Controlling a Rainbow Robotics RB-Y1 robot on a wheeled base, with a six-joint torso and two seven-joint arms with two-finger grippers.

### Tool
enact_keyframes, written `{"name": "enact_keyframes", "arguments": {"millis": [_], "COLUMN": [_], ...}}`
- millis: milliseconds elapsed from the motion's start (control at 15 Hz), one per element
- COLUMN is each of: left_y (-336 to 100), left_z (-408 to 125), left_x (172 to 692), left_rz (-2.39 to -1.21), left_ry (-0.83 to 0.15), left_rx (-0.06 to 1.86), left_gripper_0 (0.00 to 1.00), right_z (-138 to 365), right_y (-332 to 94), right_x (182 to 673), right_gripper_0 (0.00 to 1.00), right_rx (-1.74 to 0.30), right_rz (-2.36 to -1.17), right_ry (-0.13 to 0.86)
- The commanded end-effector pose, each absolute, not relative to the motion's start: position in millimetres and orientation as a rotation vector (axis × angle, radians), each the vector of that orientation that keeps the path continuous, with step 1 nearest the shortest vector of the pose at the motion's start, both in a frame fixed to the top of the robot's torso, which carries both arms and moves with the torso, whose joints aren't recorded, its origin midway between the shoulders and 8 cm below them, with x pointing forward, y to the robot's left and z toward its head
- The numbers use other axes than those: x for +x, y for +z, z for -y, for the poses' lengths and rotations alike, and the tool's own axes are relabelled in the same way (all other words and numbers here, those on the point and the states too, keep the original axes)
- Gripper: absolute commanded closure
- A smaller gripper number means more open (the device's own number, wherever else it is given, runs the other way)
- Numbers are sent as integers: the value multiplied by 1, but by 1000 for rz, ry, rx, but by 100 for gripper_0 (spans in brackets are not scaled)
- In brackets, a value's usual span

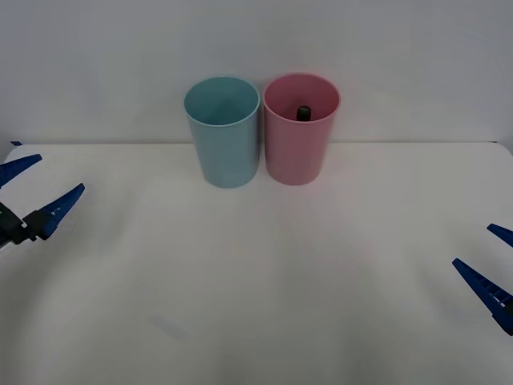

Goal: Grasp the object on the table and drop it into the matching bin: aluminum can to the light blue bin, PET bottle to the pink bin.

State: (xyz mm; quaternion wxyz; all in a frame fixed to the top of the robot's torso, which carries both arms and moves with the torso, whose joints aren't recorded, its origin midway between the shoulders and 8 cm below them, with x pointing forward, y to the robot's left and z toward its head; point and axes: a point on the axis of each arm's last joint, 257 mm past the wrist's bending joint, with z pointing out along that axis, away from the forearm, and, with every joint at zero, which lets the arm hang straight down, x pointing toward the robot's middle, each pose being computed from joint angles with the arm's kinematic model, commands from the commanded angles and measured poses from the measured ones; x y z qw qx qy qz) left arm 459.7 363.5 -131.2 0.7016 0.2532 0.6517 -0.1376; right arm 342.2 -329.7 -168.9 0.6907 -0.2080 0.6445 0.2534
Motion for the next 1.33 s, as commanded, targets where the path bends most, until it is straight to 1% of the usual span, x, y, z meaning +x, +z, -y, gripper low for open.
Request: {"name": "enact_keyframes", "arguments": {"millis": [67,267,333,400,800,1333], "left_y": [-144,-138,-135,-134,-140,-143], "left_z": [-379,-375,-375,-378,-392,-392], "left_x": [433,404,398,392,372,374], "left_rz": [-1464,-1459,-1460,-1466,-1495,-1504], "left_ry": [-270,-398,-432,-446,-444,-441], "left_rx": [628,618,613,607,599,589], "left_gripper_0": [0,0,0,0,0,0], "right_z": [330,330,330,330,330,330], "right_y": [-169,-169,-169,-169,-169,-169], "right_x": [342,342,342,342,342,342], "right_gripper_0": [0,0,0,0,0,0], "right_rx": [-465,-465,-465,-465,-465,-465], "right_rz": [-1441,-1441,-1441,-1441,-1441,-1441], "right_ry": [567,567,567,567,567,567]}}
